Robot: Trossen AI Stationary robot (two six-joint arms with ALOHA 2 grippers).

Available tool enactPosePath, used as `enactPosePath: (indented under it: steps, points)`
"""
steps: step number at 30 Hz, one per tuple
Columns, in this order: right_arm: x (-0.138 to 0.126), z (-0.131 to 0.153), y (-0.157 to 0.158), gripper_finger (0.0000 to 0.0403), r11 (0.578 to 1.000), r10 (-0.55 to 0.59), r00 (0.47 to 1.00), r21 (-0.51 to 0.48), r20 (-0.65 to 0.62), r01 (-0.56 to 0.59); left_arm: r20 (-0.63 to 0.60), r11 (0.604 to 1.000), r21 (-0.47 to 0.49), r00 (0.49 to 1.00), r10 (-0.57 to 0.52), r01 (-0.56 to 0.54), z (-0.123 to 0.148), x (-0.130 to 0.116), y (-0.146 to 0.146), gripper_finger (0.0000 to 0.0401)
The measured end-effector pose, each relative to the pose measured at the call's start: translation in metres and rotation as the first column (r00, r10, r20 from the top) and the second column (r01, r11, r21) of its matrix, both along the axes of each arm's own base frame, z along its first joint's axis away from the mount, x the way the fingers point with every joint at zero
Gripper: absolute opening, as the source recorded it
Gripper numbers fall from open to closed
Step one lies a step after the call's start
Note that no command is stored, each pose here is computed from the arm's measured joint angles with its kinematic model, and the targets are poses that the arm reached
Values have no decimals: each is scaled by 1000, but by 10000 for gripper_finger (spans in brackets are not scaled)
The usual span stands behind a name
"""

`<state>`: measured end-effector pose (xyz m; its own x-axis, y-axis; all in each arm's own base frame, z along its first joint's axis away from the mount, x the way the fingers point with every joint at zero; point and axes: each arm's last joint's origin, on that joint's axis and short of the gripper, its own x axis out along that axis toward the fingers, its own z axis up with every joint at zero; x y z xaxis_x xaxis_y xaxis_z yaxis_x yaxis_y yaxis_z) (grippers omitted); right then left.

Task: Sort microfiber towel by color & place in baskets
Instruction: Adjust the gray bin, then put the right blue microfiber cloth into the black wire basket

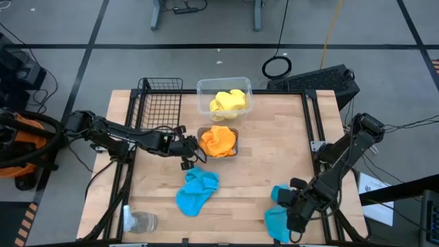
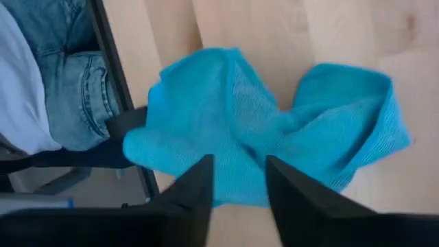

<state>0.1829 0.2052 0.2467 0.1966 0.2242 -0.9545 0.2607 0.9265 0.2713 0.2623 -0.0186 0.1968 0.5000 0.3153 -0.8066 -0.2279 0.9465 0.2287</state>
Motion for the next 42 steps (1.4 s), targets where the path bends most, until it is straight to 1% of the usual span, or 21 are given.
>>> enactPosePath:
  steps: [3,7,10,12,15,17,19,23,27,30,33,35,38,40,42]
  points:
    - [-7,-1,6,164,1000,1,1000,-1,-3,-1,5,1000,-2,1000,-1,1,1,-1,0,33]
    - [-10,-12,16,254,998,26,1000,-66,4,-26,11,1000,-4,1000,-1,1,2,-1,0,33]
    - [-8,-31,20,313,990,50,999,-133,-18,-52,11,1000,-5,1000,-6,6,2,-1,-2,33]
    - [-6,-51,19,338,982,33,997,-182,-73,-46,11,1000,-5,1000,-15,15,2,-1,-4,33]
    - [1,-82,12,344,985,22,980,-163,-199,-55,11,999,-6,999,-37,37,2,-1,-10,33]
    - [6,-100,9,332,985,46,975,-155,-218,-81,4,999,-5,999,-53,53,4,-2,-14,33]
    - [10,-111,6,313,983,78,972,-143,-222,-112,2,998,-5,998,-66,66,9,-1,-18,33]
    - [19,-120,0,262,979,107,965,-147,-238,-145,32,995,-6,995,-99,99,23,4,-27,33]
    - [24,-119,-6,190,981,95,968,-145,-233,-131,75,989,6,987,-145,145,38,10,-35,33]
    - [26,-115,-9,127,980,92,976,-156,-198,-124,93,989,19,985,-147,146,43,11,-37,33]
    - [29,-112,-12,62,975,122,978,-166,-169,-151,123,989,22,982,-147,145,45,14,-38,33]
    - [32,-109,-16,27,967,151,978,-182,-143,-176,142,987,29,977,-158,155,46,15,-39,33]
    - [36,-102,-26,21,952,161,984,-249,-79,-176,188,984,44,966,-179,173,50,19,-40,33]
    - [39,-94,-34,30,943,156,987,-292,-27,-157,221,980,61,955,-198,189,53,22,-40,33]
    - [42,-79,-39,37,940,151,987,-317,53,-126,249,975,81,943,-220,206,56,25,-41,33]
